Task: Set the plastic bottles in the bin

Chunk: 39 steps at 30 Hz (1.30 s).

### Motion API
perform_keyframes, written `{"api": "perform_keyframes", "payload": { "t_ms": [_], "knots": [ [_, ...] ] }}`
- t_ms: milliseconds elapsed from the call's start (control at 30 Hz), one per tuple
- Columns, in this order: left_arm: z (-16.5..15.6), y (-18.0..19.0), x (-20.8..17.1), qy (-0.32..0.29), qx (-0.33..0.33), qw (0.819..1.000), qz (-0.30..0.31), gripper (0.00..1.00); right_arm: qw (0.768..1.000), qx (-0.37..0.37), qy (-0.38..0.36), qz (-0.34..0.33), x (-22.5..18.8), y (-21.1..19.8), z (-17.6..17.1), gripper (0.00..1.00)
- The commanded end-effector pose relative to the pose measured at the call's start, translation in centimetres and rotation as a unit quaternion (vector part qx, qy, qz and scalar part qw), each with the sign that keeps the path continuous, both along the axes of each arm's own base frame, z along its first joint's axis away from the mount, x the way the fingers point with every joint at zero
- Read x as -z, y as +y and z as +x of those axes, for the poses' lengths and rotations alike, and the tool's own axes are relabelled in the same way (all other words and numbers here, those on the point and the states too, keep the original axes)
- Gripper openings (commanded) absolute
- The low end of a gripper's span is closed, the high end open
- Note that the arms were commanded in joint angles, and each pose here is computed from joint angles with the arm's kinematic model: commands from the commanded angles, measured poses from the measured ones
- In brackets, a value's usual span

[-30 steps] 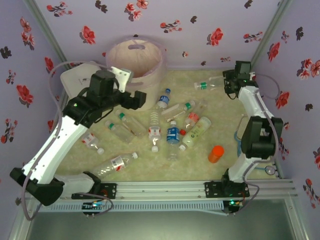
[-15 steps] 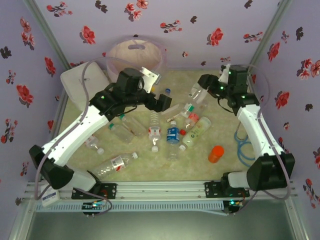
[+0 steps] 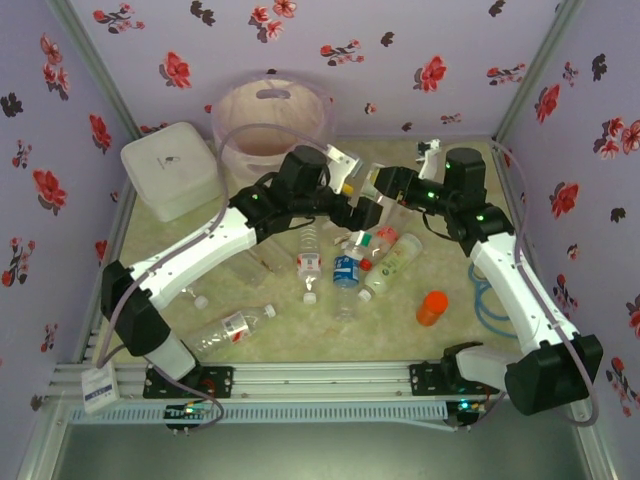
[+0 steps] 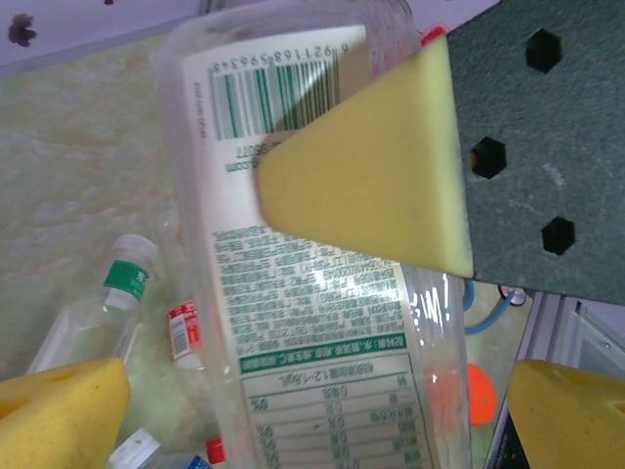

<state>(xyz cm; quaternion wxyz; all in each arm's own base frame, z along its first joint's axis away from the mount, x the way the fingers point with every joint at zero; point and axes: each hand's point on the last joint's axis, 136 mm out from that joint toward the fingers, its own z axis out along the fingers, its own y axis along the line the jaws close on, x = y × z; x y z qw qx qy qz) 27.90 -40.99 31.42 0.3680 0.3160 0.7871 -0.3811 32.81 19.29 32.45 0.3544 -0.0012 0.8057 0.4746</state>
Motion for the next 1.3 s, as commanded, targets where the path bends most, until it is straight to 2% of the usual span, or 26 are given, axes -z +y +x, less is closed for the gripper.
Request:
{"api": "perform_keyframes", "payload": {
  "t_ms": [0, 200, 333, 433, 533, 600, 767, 967, 1033, 1100, 1167, 1267],
  "knots": [
    [-0.2, -1.4, 0.2, 0.01, 0.015, 1.0, -0.01, 0.94, 0.999, -0.012, -0.032, 0.024, -2.0, 0.5, -0.5, 0.24],
    [0.1, -1.6, 0.7, 0.01, 0.015, 1.0, -0.004, 0.7, 0.999, -0.01, -0.036, 0.023, -2.2, 0.6, 0.2, 0.29],
    [0.1, -1.6, 0.9, 0.014, 0.014, 1.0, 0.0, 0.65, 0.999, -0.006, -0.034, 0.024, -2.1, 0.6, 0.4, 0.39],
    [0.3, -1.3, 0.8, 0.015, 0.009, 1.0, -0.001, 0.62, 1.0, -0.005, -0.03, -0.002, -1.8, 0.2, 0.2, 0.61],
    [1.1, -0.4, 0.5, 0.012, -0.004, 1.0, -0.003, 0.6, 0.997, 0.017, -0.015, -0.08, -0.7, -1.7, -0.5, 0.86],
    [1.8, 0.4, 0.2, 0.009, -0.017, 1.0, -0.004, 0.58, 0.993, 0.027, -0.014, -0.117, -0.7, -3.0, -1.2, 0.99],
    [4.0, 3.0, -2.4, -0.03, -0.053, 0.998, -0.004, 0.52, 0.985, 0.09, -0.009, -0.149, -0.9, -6.8, -2.1, 1.0],
    [7.0, 6.3, -8.8, -0.099, -0.113, 0.988, -0.036, 0.43, 0.96, 0.161, 0.061, -0.222, 3.2, -10.5, -2.6, 0.99],
    [8.3, 7.7, -11.0, -0.127, -0.132, 0.982, -0.044, 0.33, 0.955, 0.165, 0.078, -0.232, 4.2, -10.9, -3.1, 0.99],
    [10.2, 9.4, -12.5, -0.144, -0.158, 0.975, -0.06, 0.16, 0.949, 0.171, 0.091, -0.247, 5.2, -11.5, -3.6, 0.99],
    [11.8, 10.7, -13.7, -0.162, -0.178, 0.968, -0.074, 0.03, 0.945, 0.173, 0.104, -0.259, 6.2, -11.9, -4.2, 0.99],
    [13.9, 12.5, -15.4, -0.191, -0.208, 0.955, -0.092, 0.0, 0.941, 0.173, 0.123, -0.264, 7.5, -12.2, -4.9, 0.99]
  ]
}}
